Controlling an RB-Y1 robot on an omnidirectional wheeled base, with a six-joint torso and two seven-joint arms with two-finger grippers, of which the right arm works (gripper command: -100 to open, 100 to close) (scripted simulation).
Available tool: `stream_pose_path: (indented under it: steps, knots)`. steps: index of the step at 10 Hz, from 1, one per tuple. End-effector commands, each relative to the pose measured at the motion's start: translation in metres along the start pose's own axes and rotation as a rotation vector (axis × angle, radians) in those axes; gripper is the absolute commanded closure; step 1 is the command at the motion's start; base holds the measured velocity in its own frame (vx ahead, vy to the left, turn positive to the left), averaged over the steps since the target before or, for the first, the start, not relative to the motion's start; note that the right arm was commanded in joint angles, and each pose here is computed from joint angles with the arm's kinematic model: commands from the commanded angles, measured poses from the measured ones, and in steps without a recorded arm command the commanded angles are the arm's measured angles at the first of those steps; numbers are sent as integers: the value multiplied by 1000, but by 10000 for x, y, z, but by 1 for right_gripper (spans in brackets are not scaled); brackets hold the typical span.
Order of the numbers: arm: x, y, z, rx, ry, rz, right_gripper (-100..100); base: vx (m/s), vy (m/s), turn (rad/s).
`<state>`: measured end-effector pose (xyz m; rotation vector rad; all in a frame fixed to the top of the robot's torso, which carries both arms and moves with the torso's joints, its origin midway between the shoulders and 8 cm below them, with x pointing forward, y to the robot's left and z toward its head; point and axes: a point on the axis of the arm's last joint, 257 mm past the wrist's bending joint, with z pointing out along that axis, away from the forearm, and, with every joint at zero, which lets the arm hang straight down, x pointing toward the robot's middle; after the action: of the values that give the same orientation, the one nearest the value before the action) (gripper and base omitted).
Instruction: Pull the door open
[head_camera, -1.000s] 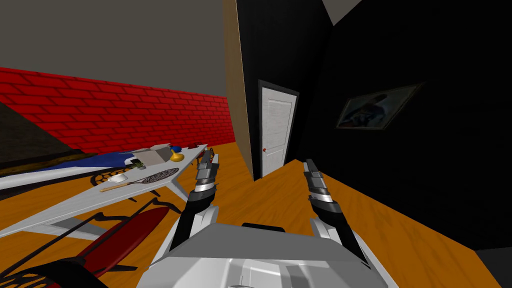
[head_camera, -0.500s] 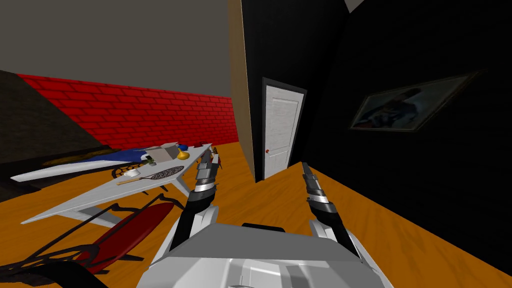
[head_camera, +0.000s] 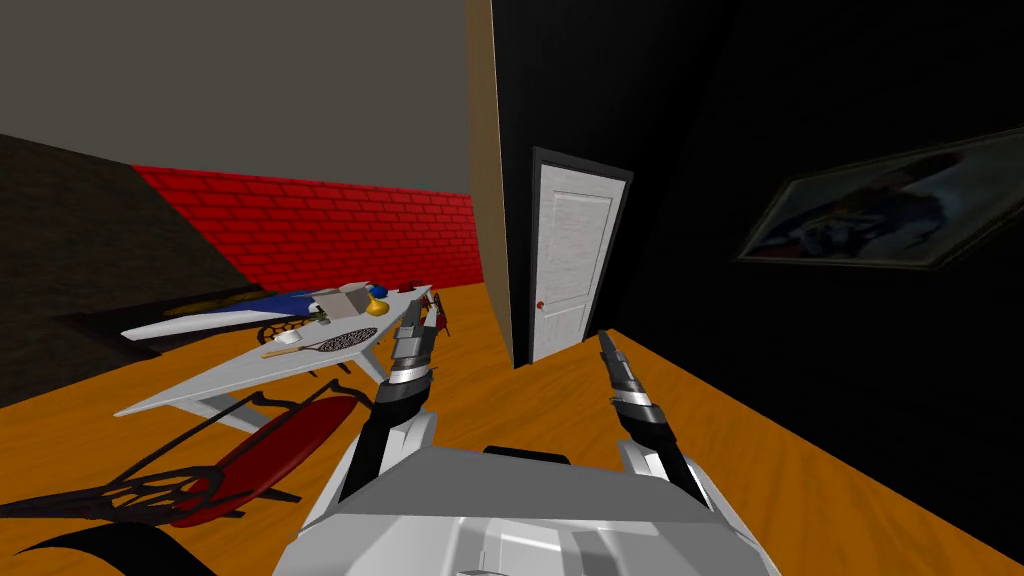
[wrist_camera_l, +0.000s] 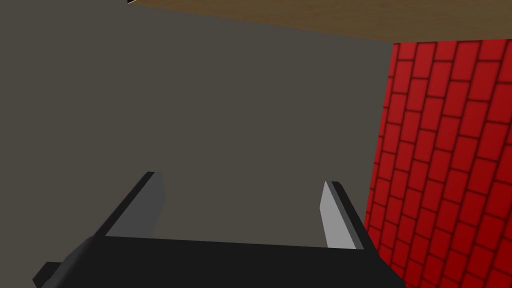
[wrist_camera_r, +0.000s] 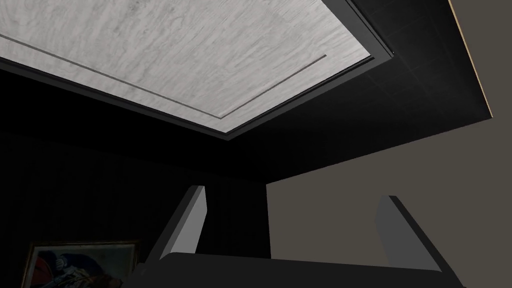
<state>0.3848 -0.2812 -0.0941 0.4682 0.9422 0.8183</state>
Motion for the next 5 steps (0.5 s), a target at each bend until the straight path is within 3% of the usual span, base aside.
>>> stream_pose_path:
  steps: [1, 5]
  knots:
    - [67, -116, -63, 19, 15, -42, -100, 85, -48, 138]
    - [213, -412, -181, 64, 54, -141, -100, 91, -37, 134]
